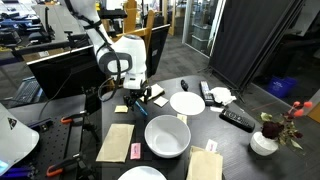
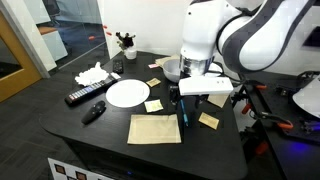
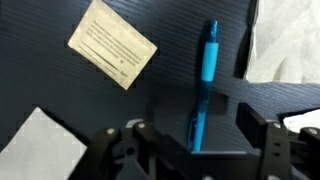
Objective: Put the marker in the bowl
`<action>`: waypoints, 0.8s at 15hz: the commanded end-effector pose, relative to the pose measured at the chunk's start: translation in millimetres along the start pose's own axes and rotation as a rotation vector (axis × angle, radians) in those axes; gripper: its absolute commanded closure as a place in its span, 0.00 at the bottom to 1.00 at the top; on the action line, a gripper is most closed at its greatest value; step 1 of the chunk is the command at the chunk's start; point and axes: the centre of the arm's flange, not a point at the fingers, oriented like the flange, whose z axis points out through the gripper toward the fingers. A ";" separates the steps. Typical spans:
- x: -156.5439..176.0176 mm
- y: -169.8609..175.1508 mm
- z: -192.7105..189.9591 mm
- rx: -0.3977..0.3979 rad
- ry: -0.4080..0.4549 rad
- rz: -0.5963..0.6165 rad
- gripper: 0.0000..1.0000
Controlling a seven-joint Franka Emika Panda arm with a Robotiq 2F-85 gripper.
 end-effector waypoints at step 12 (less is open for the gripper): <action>-0.7 -11.7 -0.9 0.026 0.011 0.033 1.00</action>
